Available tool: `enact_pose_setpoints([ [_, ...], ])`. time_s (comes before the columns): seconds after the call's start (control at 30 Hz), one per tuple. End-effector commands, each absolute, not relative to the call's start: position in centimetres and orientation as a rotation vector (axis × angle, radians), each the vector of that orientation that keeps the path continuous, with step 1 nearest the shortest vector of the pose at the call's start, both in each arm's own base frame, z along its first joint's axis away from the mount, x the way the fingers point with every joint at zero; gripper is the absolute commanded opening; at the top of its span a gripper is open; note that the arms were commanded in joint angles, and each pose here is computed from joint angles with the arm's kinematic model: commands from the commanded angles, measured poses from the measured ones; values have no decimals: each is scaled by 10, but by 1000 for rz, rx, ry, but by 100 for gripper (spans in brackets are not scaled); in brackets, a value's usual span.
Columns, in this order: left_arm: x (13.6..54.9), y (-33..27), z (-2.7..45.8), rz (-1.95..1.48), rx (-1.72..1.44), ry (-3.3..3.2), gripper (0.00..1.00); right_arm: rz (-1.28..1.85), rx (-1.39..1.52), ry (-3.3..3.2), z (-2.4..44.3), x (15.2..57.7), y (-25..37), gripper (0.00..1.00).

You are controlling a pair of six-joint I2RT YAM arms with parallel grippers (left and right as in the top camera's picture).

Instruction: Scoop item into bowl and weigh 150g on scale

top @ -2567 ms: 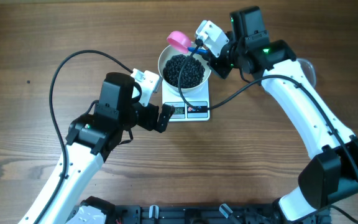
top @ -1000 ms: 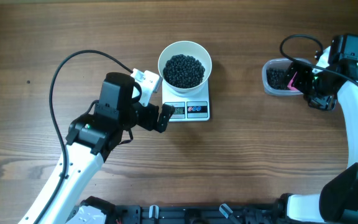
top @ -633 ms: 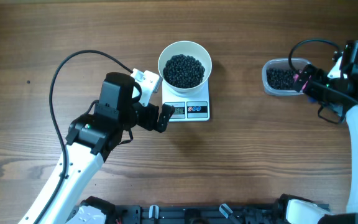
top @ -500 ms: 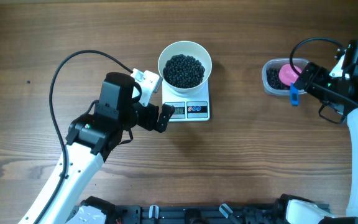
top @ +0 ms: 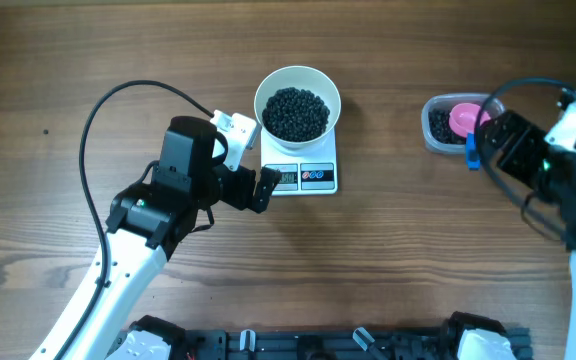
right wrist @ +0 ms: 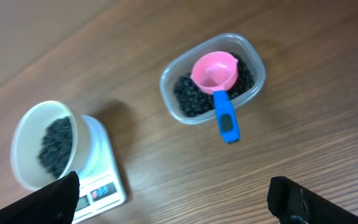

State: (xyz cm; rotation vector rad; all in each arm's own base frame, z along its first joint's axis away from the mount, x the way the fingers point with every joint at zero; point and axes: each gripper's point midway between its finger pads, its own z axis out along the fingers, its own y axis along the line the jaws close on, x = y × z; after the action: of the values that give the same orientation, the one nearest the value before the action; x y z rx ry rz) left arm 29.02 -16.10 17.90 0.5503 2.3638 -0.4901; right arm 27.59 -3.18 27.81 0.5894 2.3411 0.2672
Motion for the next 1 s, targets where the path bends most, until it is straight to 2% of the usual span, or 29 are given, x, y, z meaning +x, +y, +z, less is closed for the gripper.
enact_pose_setpoints([
  [0.0, 293, -162, 184, -476, 574, 2342, 100, 319, 540, 2262, 303, 244, -17, 100],
  [0.07, 293, -162, 184, -476, 574, 2342, 100, 372, 455, 2230, 316, 219, 0, 100],
  [0.17, 293, -162, 184, -476, 574, 2342, 100, 393, 476, 2243, 313, 187, 9, 100],
  [0.3, 293, -162, 184, -476, 574, 2342, 100, 428, 558, 2313, 298, 169, 14, 100],
  [0.43, 293, -162, 184, -476, 573, 2342, 100, 332, 319, 2270, 311, 181, 11, 100],
  [0.7, 293, -162, 184, -476, 574, 2342, 100, 273, 73, 2089, 334, 204, 20, 100],
  [0.97, 293, -162, 184, -476, 574, 2342, 100, 199, -28, 1711, 291, 213, 20, 100],
])
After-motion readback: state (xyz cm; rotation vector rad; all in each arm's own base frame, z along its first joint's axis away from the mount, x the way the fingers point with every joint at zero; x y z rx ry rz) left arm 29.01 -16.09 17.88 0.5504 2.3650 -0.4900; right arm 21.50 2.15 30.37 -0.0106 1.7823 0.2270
